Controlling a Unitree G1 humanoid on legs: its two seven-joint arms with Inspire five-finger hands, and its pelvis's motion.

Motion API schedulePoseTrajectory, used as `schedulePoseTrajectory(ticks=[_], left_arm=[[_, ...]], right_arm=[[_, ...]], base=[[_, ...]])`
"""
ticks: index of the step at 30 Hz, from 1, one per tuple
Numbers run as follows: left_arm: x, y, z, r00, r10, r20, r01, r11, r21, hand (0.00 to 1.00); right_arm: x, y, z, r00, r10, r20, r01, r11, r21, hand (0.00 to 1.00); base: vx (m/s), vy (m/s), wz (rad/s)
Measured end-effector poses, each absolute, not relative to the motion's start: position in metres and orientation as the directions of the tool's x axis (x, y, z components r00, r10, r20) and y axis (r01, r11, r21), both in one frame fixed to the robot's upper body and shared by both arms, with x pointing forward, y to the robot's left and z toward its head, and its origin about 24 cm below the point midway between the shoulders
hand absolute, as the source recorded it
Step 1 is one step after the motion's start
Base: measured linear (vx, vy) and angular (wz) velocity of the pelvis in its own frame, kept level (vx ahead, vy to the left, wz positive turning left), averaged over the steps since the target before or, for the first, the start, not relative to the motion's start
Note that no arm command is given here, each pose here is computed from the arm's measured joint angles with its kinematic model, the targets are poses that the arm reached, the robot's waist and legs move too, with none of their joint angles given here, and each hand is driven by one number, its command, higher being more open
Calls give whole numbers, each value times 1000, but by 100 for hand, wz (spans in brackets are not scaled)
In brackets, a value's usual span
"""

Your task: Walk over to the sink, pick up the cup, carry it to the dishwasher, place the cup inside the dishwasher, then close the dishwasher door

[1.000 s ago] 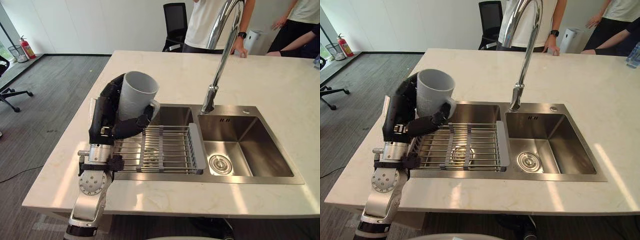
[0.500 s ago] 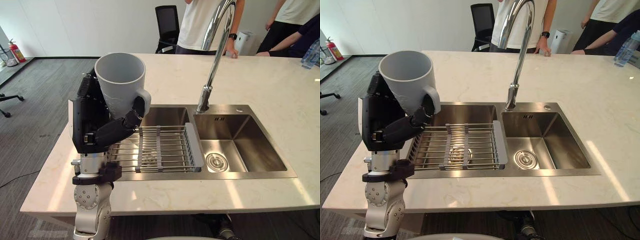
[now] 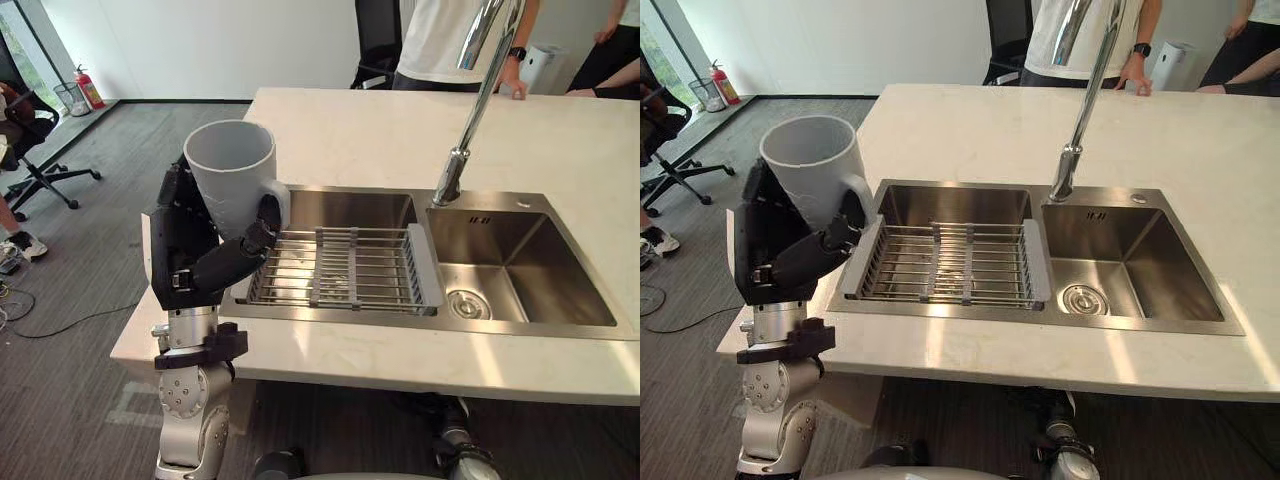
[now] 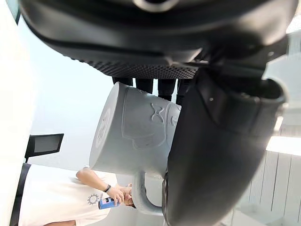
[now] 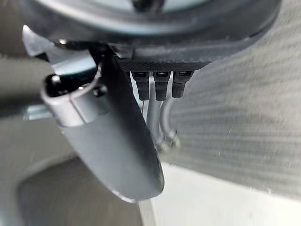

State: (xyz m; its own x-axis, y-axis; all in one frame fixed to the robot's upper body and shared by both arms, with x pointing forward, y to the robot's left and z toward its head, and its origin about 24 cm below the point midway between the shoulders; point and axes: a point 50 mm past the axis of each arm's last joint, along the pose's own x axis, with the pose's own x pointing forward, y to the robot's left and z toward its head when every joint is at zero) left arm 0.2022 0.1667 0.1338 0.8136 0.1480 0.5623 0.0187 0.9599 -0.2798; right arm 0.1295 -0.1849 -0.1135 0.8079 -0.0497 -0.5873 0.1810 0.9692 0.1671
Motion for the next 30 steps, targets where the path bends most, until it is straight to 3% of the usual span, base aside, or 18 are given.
schedulePoseTrajectory(ticks=[3, 10, 15, 30], left_arm=[[199, 162, 130, 823, 145, 549, 27, 956, -293, 30], [200, 131, 128, 816, -32, 577, 215, 944, -252, 30], [208, 137, 93, 903, -15, 429, 134, 959, -248, 30], [208, 140, 98, 904, 16, 427, 104, 961, -256, 30]], right_arm=[[122, -184, -118, 784, -65, -618, 210, 964, 164, 90], [97, -194, -122, 741, -119, -661, 255, 960, 113, 90], [81, -179, -135, 686, -76, -724, 263, 953, 148, 90], [87, -188, -133, 704, -56, -708, 198, 973, 119, 90]], base=[[-170, 3, 42], [-81, 194, 48], [-72, 138, 31], [-20, -13, 10]])
